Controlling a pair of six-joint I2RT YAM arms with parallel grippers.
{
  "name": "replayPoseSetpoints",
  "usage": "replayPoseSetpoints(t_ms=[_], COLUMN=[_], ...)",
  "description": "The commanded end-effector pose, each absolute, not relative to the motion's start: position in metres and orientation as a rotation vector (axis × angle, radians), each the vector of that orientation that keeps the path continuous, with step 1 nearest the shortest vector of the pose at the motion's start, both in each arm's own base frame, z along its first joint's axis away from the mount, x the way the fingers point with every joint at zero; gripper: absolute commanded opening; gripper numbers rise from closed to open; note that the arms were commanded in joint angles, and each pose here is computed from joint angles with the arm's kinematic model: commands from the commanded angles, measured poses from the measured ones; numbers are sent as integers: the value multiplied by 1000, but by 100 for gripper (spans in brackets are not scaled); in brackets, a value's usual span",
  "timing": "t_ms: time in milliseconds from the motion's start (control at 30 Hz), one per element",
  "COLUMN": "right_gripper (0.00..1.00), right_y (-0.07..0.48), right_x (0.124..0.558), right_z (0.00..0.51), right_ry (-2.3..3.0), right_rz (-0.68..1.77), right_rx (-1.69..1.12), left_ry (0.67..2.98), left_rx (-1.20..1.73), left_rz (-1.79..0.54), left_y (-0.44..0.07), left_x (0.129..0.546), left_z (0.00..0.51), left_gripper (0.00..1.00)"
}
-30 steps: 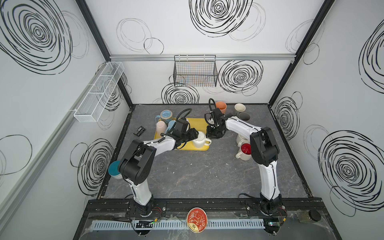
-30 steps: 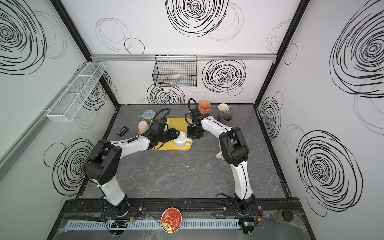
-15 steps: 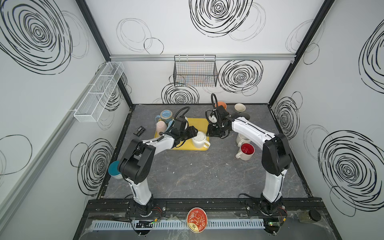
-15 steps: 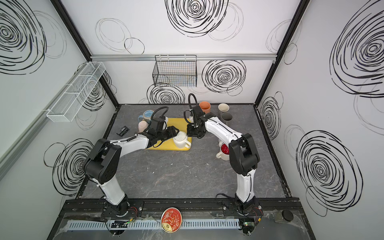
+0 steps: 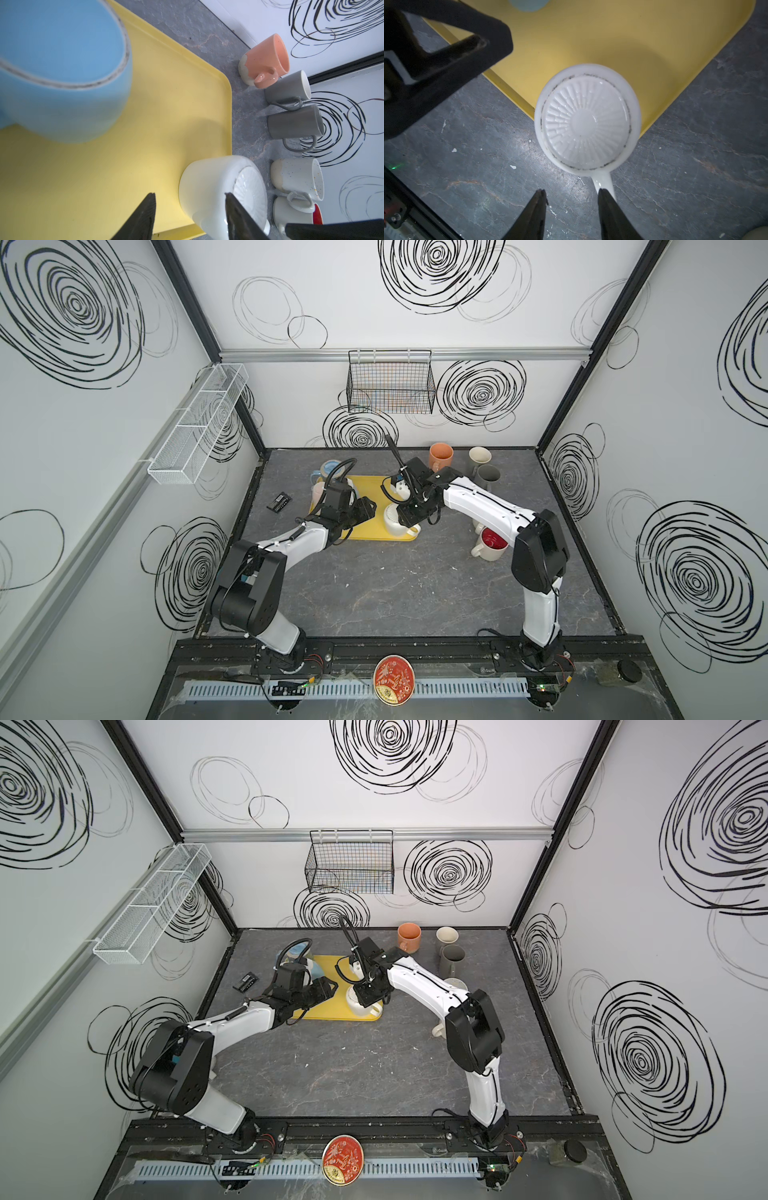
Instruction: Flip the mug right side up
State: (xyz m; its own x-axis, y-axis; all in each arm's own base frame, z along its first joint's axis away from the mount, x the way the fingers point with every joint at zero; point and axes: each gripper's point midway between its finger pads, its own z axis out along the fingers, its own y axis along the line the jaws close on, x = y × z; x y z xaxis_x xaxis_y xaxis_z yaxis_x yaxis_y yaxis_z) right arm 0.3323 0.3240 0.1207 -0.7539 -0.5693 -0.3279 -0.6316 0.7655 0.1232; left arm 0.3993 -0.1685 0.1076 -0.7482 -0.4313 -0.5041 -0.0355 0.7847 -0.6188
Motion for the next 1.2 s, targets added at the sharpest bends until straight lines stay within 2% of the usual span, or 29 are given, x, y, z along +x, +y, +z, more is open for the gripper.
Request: replayPoseSetpoints(t_ms=[0, 467, 700, 800, 1033, 1167], right_gripper=[47, 46, 40, 31, 1, 0], right_y=[308, 322, 318, 321, 324, 333], right_x=[333, 337, 348, 354, 364, 368], right_z=[110, 89, 73, 75, 86, 98], right_ry=[2718, 2728, 2746, 2737, 2706, 2685], right_rz=[167, 85, -47, -63, -62, 24], right_rx=[-1020, -1073, -1061, -1049, -977, -894], left_ry=[2256, 2253, 2256, 2252, 2217, 2138], left_rx=[-337, -359, -360, -364, -390, -421], left_rz=[-785, -781, -788, -786, -789, -841], left_y=[-163, -150, -148, -145, -134, -125], left_x=[402, 393, 390, 388, 381, 378], left_z=[121, 120, 120, 121, 126, 140], left_gripper=[57, 57, 58, 58, 58, 59])
